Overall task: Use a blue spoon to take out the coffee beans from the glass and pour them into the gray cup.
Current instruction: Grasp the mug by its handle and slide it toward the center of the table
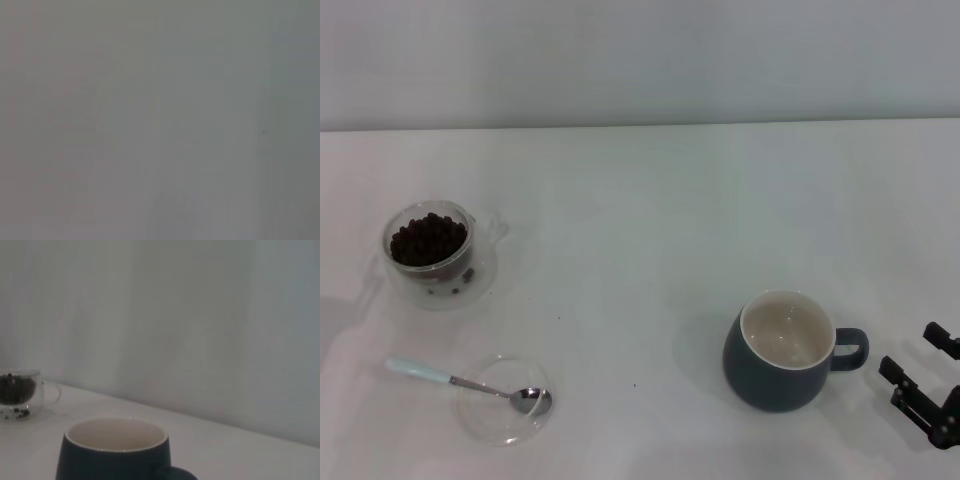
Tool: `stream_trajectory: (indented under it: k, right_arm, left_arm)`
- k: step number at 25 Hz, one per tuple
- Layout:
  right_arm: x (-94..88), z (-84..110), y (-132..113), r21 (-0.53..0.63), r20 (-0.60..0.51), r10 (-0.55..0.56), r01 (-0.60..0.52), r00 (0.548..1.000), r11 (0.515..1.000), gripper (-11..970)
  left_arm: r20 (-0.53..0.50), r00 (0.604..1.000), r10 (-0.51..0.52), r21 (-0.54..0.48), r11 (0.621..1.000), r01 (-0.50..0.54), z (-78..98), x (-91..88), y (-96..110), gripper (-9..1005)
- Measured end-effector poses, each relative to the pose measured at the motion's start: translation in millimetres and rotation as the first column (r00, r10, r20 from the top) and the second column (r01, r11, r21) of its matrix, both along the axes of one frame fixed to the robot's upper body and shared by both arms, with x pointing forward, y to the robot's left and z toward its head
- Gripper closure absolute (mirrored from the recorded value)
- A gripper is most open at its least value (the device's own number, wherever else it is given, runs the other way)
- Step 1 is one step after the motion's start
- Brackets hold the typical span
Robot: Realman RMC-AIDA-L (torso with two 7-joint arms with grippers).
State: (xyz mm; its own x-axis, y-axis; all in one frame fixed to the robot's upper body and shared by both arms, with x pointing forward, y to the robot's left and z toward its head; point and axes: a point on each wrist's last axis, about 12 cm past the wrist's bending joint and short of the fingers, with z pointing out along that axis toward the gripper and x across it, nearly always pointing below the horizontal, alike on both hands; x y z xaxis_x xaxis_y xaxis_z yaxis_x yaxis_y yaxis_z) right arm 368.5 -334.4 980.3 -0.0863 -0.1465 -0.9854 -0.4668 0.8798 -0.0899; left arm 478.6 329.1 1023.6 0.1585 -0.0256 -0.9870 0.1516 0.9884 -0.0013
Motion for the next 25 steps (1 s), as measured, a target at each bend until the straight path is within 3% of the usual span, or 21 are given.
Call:
stream_trajectory:
  k: [10,25]
  right_arm:
    - [21.4,-6.4,12,-0.030,-0.043,0.021,-0.023,0.999,0.999,276]
    - [36.6,-7.3,16,-0.052,-0.048,-0.003,0.000,0.999,0.999,281]
  left_arm:
    - [0.006,1.000,-0.014,0.002,1.000,0.014,1.5,3.3,-3,164]
    - [0.028,0.999,-0.021,0.009,1.000,0.021,6.7,10.7,-3,165]
